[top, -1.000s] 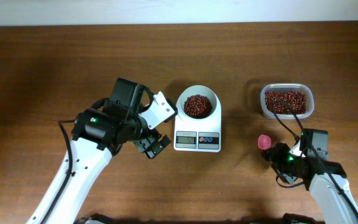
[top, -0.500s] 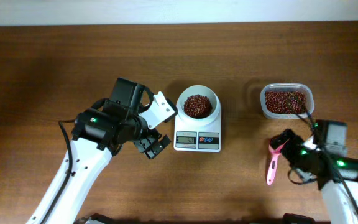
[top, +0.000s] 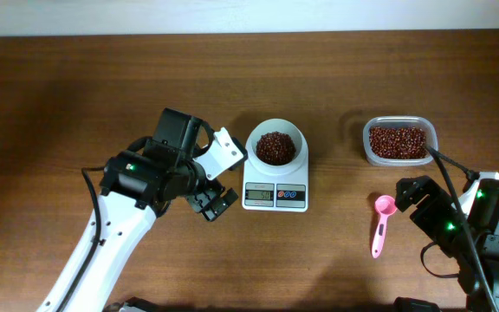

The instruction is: Scoop and weigh 50g on scale

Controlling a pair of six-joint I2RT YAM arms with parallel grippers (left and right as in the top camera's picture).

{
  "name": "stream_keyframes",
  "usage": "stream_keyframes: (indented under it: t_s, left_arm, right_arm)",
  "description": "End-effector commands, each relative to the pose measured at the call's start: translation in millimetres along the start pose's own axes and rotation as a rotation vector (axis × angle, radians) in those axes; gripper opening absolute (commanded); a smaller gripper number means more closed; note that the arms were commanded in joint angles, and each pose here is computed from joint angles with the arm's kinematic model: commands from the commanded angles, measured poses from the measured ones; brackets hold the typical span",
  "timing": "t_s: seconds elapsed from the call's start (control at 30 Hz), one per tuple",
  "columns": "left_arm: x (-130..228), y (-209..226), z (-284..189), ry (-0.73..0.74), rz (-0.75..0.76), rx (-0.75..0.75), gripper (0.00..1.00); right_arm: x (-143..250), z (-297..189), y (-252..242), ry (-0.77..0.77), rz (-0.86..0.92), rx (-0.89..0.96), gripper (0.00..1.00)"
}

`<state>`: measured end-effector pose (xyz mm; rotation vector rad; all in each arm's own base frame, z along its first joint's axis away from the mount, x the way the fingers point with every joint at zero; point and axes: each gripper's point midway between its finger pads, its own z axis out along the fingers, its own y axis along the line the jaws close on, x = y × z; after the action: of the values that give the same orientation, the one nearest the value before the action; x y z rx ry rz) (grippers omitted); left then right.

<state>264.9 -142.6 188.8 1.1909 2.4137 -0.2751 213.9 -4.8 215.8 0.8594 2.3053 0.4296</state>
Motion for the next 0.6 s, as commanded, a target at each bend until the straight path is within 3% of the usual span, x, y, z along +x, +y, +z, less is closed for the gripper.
stream_keyframes:
  t_s: [0.0, 0.17, 0.37, 0.57]
  left_arm:
    - [0, 0, -3, -0.008, 0.013, -0.002, 0.99]
    - [0, 0, -3, -0.008, 0.013, -0.002, 0.99]
    - [0, 0, -3, -0.008, 0.013, -0.002, 0.99]
    - [0, 0, -3, -0.008, 0.013, -0.002, 0.99]
  right_arm:
    - [-4, -1, -1, -0.016, -0.006, 0.014, 0.99]
    - [0, -10, 2, -0.05, -0.052, 0.004, 0.99]
    - [-1, -47, -4, -0.253, -0.124, -0.027, 0.99]
    - [5, -46, -9, -0.457, -0.168, -0.175, 0.99]
